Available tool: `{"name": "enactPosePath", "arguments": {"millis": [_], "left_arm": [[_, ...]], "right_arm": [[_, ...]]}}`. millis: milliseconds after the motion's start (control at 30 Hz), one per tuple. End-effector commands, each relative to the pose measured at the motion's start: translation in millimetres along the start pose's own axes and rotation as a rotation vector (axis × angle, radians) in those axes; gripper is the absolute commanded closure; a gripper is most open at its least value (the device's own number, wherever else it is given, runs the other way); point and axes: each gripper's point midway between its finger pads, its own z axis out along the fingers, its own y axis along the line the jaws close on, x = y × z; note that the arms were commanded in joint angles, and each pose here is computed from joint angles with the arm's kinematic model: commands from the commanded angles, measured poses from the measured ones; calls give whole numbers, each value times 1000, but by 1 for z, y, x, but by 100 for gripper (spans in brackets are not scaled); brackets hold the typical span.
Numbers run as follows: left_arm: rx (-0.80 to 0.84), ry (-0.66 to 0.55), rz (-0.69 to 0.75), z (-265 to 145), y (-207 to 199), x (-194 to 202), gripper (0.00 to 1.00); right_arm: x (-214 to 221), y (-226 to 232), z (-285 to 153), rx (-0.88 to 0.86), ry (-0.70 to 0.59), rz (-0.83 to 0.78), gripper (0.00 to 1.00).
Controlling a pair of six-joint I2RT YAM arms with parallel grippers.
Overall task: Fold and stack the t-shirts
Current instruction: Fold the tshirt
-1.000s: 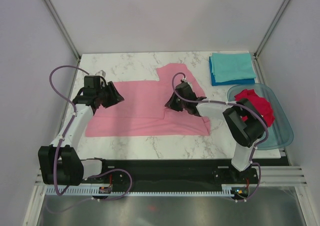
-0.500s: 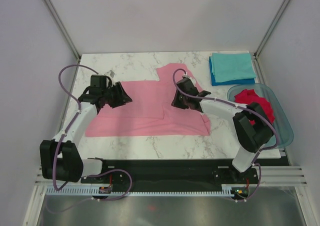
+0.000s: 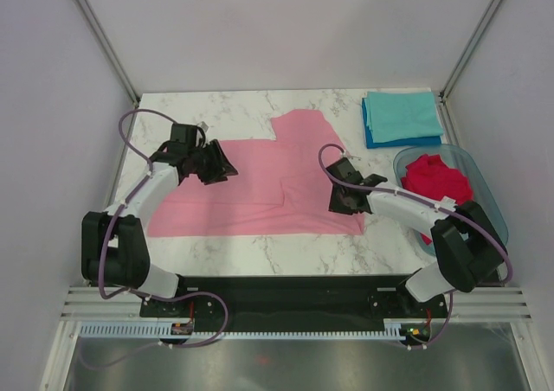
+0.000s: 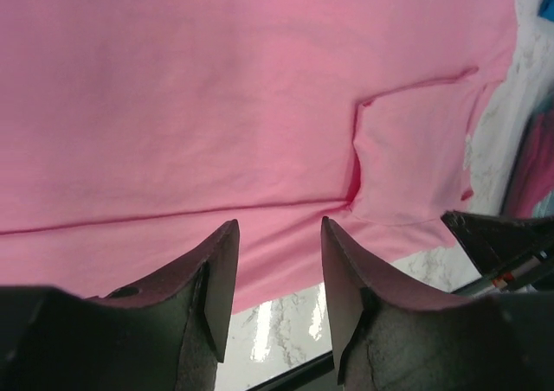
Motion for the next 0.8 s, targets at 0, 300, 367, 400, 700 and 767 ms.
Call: {"name": "enactPosePath", "arguments": {"millis": [0, 300, 367, 400, 700, 767], "left_arm": [[-126, -87, -63, -9, 20, -22, 50], [-373, -157, -247, -16, 85, 1, 51], [-444, -149, -293, -16, 107, 9, 52], [-482, -131, -329, -13, 119, 16, 53], [-739, -128, -593, -29, 195, 61, 58], [-777, -124, -646, -32, 205, 67, 59]], "right_arm": [[2, -16, -12, 39, -13, -15, 72], [34, -49, 6, 136, 33, -17, 73], [40, -62, 9, 189, 29, -21, 73], [41, -65, 9, 198, 28, -17, 74], [40, -60, 0, 156, 12, 22, 73], [42, -62, 2, 158, 16, 28, 73]]}}
